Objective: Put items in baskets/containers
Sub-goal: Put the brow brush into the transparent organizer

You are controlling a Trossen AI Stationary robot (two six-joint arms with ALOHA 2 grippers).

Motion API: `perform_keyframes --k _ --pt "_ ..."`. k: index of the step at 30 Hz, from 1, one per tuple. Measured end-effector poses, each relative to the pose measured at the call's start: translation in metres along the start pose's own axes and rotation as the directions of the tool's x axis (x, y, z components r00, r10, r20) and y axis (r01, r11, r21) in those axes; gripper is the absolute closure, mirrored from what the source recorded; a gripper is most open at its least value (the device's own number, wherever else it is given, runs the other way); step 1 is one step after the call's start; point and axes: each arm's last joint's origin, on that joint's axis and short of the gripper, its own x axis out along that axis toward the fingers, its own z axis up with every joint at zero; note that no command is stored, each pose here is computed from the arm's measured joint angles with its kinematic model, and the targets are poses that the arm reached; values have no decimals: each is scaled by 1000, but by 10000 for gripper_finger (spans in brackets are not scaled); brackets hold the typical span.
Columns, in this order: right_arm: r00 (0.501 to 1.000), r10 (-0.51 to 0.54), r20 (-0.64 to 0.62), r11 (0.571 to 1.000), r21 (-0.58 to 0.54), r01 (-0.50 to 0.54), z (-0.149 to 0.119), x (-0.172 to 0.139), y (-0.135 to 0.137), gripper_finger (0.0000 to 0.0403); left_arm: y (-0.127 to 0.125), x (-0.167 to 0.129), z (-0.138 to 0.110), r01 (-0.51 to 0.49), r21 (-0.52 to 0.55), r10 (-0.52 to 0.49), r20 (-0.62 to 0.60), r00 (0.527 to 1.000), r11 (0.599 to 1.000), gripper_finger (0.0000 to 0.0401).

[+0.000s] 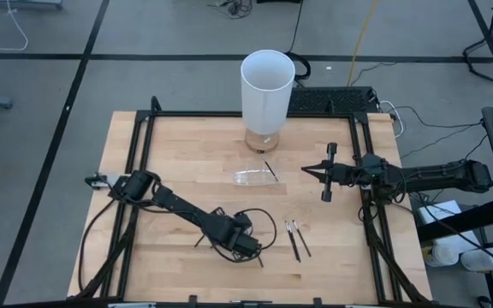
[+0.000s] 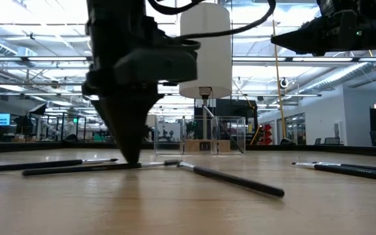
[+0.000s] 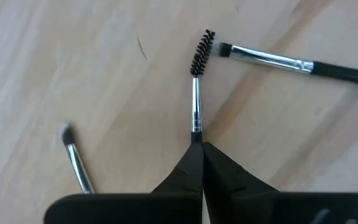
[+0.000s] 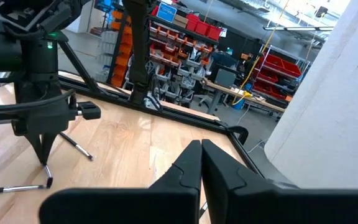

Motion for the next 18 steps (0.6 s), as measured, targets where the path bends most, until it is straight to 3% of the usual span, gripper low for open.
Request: perform_keyframes --k 10,18 --pt "1000 0 1 1000 -15 0 0 0 0 403 8 0 0 -64 9 64 -20 998 998 399" --pt "1000 0 1 1000 -24 0 0 0 0 403 16 -31 3 -24 -29 25 32 999 999 400"
